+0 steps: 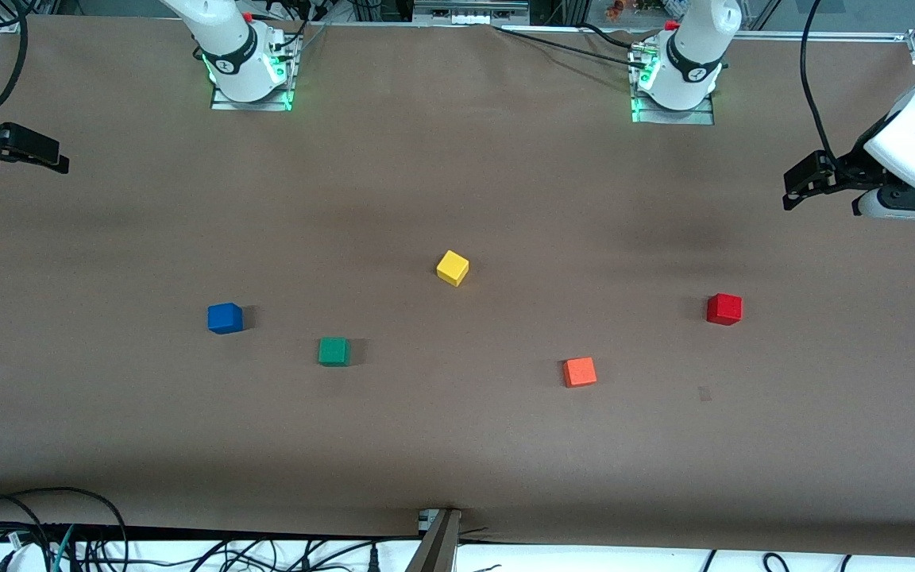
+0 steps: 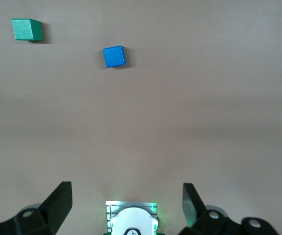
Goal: Pass red block to right arm, stack on blue
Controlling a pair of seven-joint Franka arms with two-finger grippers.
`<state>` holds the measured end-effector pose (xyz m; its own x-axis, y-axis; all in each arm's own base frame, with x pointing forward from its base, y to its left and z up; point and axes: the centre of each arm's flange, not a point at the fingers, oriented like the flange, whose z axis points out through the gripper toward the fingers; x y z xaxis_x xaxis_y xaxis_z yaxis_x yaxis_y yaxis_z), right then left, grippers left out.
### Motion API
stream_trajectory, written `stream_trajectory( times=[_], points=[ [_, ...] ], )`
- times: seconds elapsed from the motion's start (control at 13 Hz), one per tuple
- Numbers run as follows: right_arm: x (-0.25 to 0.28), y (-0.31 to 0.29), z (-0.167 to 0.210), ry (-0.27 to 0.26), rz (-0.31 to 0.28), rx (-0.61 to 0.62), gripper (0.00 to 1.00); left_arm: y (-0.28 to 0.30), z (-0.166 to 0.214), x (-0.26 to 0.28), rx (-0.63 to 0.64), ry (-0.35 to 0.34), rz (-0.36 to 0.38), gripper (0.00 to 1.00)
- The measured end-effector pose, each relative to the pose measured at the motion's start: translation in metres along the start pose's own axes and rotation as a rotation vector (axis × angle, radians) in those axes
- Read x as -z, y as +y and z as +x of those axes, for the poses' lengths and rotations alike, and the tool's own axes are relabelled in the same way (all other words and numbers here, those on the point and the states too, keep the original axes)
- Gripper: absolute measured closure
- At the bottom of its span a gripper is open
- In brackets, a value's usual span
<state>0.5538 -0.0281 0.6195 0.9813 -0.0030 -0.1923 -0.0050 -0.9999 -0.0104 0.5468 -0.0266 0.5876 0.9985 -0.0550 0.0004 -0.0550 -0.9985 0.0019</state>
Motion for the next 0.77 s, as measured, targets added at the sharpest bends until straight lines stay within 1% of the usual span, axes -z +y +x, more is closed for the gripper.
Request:
stream_trajectory(
  times=[0.77],
  points=[
    [0.0000,0.0000,0.0000,0.000,0.000,0.000,0.00,0.0000,-0.0007,-0.0046,0.000,-0.024,0.000,0.00]
  ],
)
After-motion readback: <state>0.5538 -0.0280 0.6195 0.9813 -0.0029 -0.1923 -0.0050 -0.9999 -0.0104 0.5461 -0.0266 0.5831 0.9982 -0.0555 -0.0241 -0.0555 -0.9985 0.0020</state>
